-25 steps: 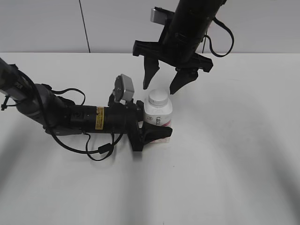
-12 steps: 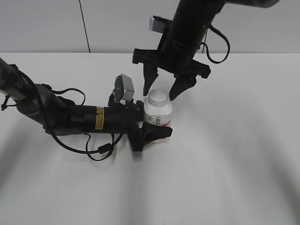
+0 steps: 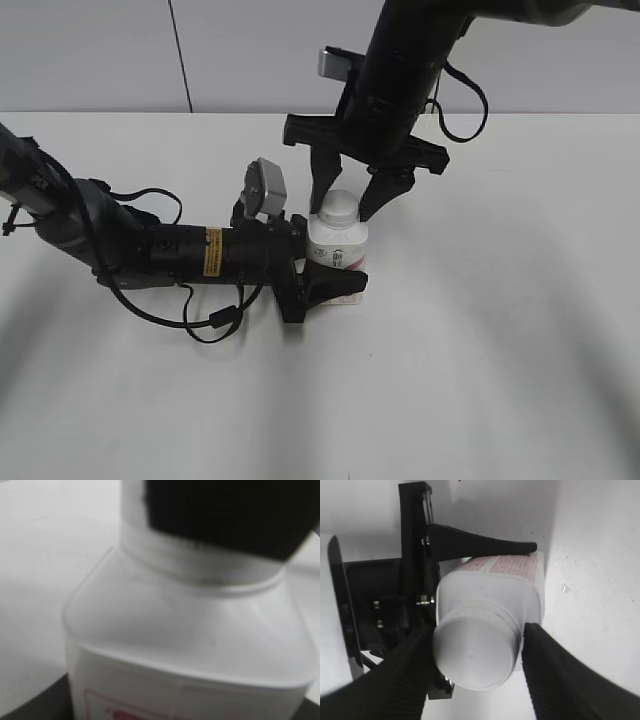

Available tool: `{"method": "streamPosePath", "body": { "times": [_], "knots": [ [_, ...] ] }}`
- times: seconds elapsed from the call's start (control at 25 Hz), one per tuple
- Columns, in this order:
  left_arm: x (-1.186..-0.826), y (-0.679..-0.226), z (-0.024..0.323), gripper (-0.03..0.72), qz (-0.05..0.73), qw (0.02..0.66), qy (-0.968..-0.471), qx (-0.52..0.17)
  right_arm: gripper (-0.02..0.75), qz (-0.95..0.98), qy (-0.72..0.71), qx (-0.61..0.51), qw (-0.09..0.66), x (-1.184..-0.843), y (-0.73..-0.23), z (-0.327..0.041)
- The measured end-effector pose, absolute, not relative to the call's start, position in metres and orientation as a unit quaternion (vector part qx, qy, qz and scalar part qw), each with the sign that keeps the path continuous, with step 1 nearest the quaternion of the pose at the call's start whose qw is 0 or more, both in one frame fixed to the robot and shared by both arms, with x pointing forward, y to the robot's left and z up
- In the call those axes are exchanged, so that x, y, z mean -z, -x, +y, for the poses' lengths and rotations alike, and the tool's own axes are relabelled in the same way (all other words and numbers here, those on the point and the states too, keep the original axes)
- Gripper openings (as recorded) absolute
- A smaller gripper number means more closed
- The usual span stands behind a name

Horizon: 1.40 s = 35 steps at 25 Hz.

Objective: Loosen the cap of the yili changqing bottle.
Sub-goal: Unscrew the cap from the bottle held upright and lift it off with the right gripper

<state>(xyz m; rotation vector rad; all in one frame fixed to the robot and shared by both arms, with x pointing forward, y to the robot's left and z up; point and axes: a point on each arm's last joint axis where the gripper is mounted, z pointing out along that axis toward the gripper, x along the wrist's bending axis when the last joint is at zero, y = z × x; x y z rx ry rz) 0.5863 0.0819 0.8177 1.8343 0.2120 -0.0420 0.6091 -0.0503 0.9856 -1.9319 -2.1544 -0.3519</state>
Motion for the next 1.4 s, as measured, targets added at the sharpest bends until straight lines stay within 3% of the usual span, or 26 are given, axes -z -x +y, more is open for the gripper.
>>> {"method": "streamPosePath", "body": {
  "times": [0.12, 0.6, 1.4],
  "knots": [
    [-0.8177, -0.5863, 0.0819, 0.436, 0.091, 0.603, -0.793, 0.018, 0.407, -0.735, 0.658, 0.119, 0.114, -0.9856, -0.6085, -0.0499],
    [-0.8175, -0.5860, 0.0816, 0.436, 0.087, 0.602, -0.793, 0.015, 0.401, -0.756, 0.634, 0.114, 0.114, -0.9856, -0.6070, -0.0505],
    [-0.8173, -0.5855, 0.0816, 0.433, 0.082, 0.601, -0.795, 0.015, 0.398, -0.959, 0.235, 0.150, 0.053, -0.9855, -0.6068, -0.0510]
  ]
}}
